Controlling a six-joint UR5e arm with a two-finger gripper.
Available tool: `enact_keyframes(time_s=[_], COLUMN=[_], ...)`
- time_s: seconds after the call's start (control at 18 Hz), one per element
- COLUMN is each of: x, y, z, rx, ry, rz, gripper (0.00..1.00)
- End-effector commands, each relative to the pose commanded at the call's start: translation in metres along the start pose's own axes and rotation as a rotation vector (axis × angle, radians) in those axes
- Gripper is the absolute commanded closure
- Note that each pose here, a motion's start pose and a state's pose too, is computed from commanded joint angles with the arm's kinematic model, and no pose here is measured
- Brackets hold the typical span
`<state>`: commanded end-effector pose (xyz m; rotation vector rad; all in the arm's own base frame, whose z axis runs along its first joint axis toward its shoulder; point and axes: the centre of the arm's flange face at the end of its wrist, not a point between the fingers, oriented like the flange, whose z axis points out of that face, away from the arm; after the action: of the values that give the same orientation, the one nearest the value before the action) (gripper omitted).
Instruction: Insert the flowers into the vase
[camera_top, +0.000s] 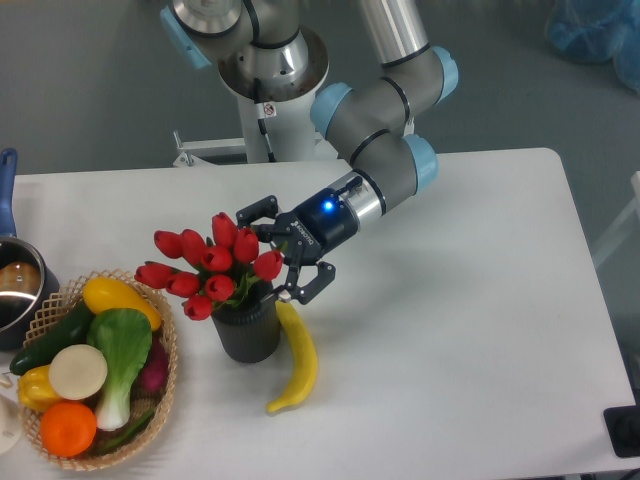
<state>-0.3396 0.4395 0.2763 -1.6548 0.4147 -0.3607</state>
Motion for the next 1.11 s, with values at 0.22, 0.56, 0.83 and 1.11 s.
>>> enact_keyframes(time_s=[0.22,0.56,0.83,1.11], x=[-0.006,-0.005,0.010,0.012], y=[-0.015,-0.065,-0.085,-0.109], z=[-0.014,-0.048,-0.125,-0.162], rx=[-0.130,-0.262,-0.420,-0.649], ry=[-0.026,-0.109,-0.290,-0.395], rz=[0.020,0.110,0.108,0.141], gripper=[0.00,0.00,0.00,0.00])
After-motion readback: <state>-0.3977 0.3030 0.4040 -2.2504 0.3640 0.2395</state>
